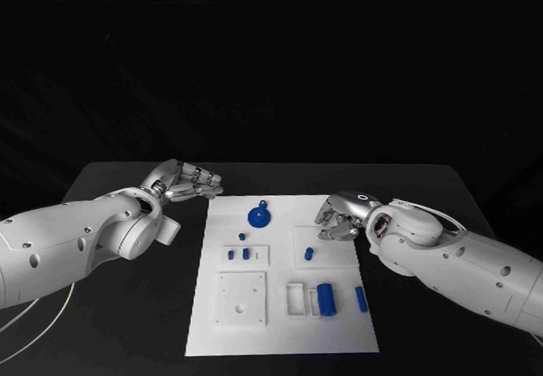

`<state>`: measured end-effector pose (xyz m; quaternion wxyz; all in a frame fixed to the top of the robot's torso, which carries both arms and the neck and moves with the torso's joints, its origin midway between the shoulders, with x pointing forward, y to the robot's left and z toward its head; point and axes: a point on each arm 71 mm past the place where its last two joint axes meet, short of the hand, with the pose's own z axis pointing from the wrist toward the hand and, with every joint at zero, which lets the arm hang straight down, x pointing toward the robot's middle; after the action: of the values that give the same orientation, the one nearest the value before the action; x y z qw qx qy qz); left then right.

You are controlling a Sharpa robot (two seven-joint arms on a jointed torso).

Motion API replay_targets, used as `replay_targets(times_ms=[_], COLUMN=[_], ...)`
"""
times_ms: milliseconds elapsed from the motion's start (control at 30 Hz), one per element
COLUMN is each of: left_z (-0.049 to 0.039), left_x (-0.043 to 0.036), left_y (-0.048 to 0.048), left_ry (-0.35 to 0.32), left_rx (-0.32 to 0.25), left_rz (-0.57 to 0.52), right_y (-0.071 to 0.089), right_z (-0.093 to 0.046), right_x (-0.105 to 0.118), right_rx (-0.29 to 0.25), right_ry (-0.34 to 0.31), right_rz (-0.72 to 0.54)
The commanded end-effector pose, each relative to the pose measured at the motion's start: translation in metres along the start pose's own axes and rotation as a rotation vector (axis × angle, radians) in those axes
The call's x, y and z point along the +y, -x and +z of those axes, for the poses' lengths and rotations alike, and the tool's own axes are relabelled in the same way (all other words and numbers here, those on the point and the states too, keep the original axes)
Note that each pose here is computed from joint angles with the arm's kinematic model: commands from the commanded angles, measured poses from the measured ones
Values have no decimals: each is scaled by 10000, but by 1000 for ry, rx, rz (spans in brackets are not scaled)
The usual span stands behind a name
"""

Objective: Assemble the parts on the task board

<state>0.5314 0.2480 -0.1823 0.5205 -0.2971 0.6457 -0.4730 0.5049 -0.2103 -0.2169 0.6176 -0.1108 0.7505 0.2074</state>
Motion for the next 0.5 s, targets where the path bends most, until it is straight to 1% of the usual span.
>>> replay_targets(times_ms=[33,233,500], left_z=[0,-1,-4], left_x=[-34,-32,-18], left_y=[19,31,56], left_ry=[-26,-25,-18], left_rx=[-30,-37,-43], left_rz=[-45,-51,-51], right_y=[-52,-100,-104], right_z=[-7,-14,-21], right_x=[-9,-5,6], right_rx=[45,57,31], right_ry=[-16,-15,-10], right_rz=[-45,-44,-46])
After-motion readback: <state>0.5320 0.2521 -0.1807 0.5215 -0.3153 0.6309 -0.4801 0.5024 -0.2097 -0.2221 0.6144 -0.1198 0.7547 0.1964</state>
